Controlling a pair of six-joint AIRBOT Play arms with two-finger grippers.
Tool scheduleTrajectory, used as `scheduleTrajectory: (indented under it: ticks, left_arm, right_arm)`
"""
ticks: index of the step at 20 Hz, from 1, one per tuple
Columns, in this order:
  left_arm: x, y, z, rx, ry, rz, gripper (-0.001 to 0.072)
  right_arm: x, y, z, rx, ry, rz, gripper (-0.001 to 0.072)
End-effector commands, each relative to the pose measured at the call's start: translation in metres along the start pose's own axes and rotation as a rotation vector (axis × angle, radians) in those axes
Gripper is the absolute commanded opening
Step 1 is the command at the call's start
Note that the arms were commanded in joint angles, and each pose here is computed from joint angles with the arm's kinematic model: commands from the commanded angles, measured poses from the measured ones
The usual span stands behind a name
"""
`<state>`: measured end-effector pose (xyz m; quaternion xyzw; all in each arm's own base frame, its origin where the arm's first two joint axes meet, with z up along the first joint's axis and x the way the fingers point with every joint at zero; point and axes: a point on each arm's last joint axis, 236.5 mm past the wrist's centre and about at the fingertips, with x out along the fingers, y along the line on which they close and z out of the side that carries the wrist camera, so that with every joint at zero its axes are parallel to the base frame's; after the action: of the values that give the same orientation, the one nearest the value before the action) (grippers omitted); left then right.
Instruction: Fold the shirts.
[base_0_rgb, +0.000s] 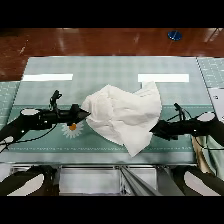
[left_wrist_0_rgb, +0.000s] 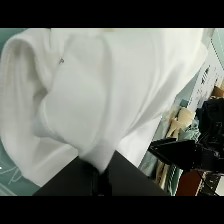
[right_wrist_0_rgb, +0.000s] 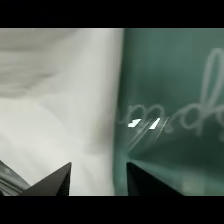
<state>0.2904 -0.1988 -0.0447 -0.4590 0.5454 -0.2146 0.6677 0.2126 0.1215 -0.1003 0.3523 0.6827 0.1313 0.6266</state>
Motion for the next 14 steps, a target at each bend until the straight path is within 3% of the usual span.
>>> scheduleTrajectory:
  ticks: [1, 3, 4, 6, 9, 14]
  left_arm:
    - [0.000, -0.002, 0.000, 0.003, 0.002, -0.003, 0.0022]
    - [0.000, -0.002, 0.000, 0.003, 0.002, -0.003, 0.0022]
    - [0.000, -0.001, 0.001, 0.003, -0.002, -0.001, 0.0022]
    - [-0.005, -0.008, 0.021, 0.018, -0.056, -0.004, 0.0022]
    - [-0.036, -0.071, 0.062, 0.133, -0.112, -0.117, 0.0021]
    - [-0.151, -0.242, 0.124, 0.529, -0.373, -0.294, 0.0021]
  right_arm:
    - [0.028, 0.017, -0.002, -0.009, 0.025, 0.013, 0.0403]
    - [0.034, 0.034, 0.006, -0.046, 0.007, 0.024, 0.0384]
    - [0.034, 0.045, 0.014, -0.084, -0.021, 0.034, 0.0308]
    - [0.022, 0.080, 0.036, -0.234, -0.082, 0.085, 0.0022]
    - [-0.031, 0.144, 0.071, -0.387, -0.156, 0.162, 0.0019]
    - [-0.204, 0.274, 0.109, -0.725, -0.472, 0.148, 0.0018]
